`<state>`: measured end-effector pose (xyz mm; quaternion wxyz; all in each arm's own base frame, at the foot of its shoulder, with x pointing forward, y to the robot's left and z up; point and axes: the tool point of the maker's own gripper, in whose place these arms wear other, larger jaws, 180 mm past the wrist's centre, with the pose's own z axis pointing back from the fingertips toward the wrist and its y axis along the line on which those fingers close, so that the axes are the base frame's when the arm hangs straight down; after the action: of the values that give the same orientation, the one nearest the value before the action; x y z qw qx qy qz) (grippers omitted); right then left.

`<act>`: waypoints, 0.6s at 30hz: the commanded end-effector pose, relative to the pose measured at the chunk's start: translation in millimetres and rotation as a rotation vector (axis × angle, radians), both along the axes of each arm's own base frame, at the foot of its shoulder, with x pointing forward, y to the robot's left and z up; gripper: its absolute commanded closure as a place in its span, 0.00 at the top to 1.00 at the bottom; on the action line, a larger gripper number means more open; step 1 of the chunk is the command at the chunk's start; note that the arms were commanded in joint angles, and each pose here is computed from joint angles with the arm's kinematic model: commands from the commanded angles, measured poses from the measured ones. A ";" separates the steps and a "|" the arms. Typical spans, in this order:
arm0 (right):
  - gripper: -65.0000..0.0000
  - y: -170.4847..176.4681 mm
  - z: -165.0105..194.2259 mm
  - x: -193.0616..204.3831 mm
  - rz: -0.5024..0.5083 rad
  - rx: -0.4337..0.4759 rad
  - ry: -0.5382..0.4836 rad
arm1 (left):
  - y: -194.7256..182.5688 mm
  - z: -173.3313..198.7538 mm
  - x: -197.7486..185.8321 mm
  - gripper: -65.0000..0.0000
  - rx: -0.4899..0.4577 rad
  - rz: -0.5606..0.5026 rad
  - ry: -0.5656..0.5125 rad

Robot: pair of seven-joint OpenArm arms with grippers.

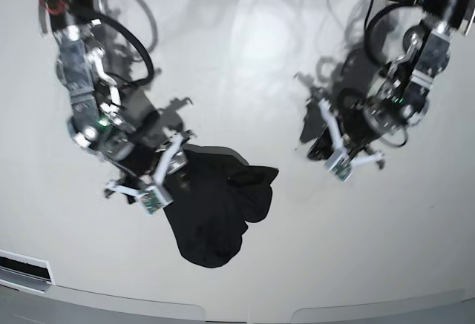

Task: Layout the t-shirt on the table in an organized manner, then fold the t-shirt properly
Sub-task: 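Lower both grippers toward the crumpled black t-shirt, then grasp the black t-shirt with the right gripper and drag it outward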

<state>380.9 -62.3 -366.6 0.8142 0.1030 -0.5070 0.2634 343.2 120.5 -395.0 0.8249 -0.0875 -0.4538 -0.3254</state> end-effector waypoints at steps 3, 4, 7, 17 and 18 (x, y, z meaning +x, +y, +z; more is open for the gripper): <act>0.58 5.1 -5.8 28.6 -0.013 -0.028 0.009 | -5.7 20.9 31.0 0.00 -0.028 0.010 -0.068; 0.58 5.9 -15.1 32.5 -0.014 -0.035 0.039 | -8.8 24.2 35.5 0.00 -0.034 0.011 -0.075; 0.41 9.9 -35.7 41.6 0.006 -0.046 0.114 | -16.5 32.4 44.0 0.00 -0.047 0.009 -0.092; 0.00 18.1 81.2 66.4 0.006 0.102 -0.120 | -6.8 19.8 37.6 0.00 0.003 0.020 -0.034; 0.00 16.4 101.2 64.1 -0.002 0.132 -0.161 | -4.1 17.7 36.1 0.00 0.012 0.023 -0.026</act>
<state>435.7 -43.8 -289.1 0.7845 0.1330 -0.5557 0.2409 367.9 114.2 -393.7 0.8341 -0.0759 -0.4411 -0.3224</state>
